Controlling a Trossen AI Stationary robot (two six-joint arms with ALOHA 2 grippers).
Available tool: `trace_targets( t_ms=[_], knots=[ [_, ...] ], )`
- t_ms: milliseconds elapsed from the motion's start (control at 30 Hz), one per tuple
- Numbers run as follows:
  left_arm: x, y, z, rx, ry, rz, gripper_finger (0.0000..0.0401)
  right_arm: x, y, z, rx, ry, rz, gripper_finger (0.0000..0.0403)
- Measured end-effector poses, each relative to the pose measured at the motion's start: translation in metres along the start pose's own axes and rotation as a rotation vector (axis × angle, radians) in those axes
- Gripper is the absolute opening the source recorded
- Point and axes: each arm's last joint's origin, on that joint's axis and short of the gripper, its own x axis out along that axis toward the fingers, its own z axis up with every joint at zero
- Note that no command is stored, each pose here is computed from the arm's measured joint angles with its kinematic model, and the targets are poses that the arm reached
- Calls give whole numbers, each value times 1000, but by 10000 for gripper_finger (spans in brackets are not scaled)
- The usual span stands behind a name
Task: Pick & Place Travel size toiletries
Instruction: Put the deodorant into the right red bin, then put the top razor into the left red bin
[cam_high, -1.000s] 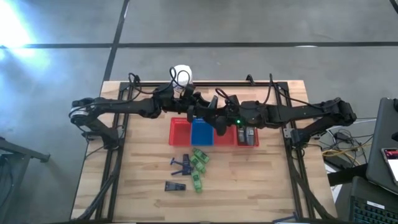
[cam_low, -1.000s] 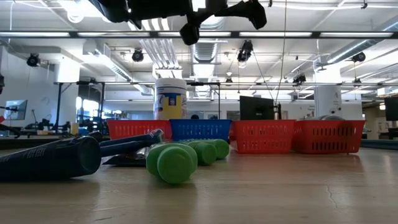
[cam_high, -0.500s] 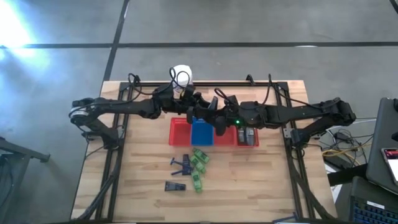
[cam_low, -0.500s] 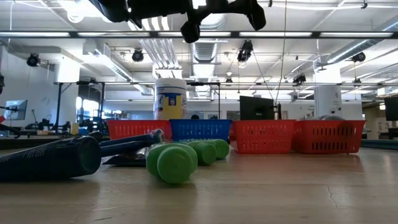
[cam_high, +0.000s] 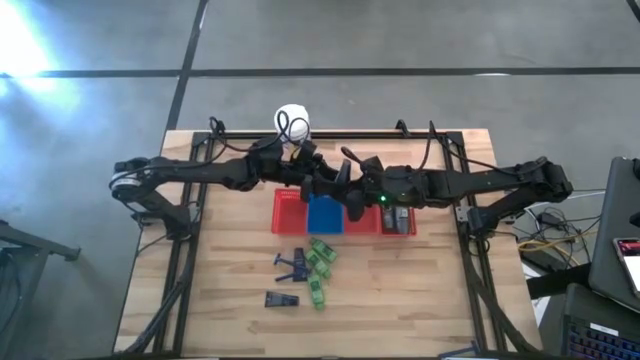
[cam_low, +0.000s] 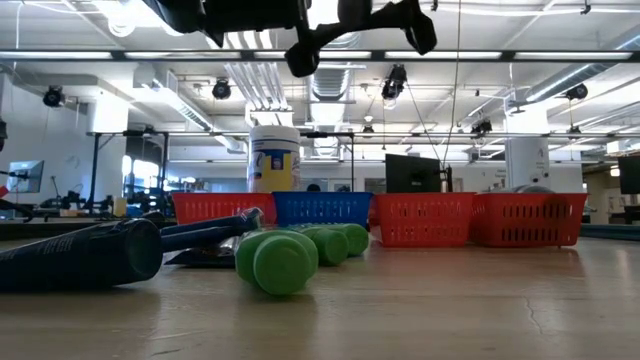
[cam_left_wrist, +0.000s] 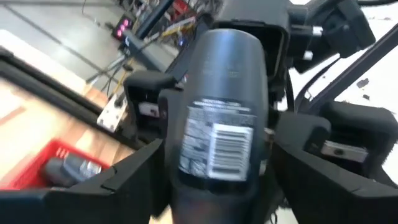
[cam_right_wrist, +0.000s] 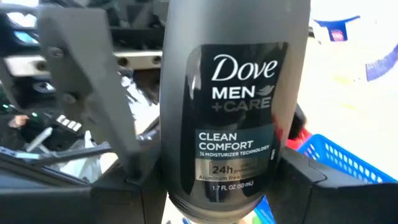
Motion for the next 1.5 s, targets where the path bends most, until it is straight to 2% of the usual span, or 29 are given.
trace_targets(
  t_ms=[233,400,533,700,867,1000,1267,1500],
  knots=[
    [-18,-7,-1,32,120,78,324,-20,-8,-3,0,90,-80,198],
    [-39,-14,-1,91,187,223,323,-49,-24,-7,46,215,-228,198],
    [-54,-19,-4,108,264,292,325,-69,-48,-20,154,379,-375,197],
    [-63,-18,-12,106,301,313,321,-67,-83,-48,364,502,-423,197],
    [-66,-11,-22,84,330,338,322,-49,-114,-80,488,514,-468,200],
    [-69,-3,-33,53,366,363,323,-42,-129,-95,526,516,-512,204],
    [-77,11,-55,-17,457,427,323,-41,-136,-98,520,462,-559,233],
    [-79,15,-61,-43,473,440,320,-39,-140,-94,499,427,-581,266]
  ],
)
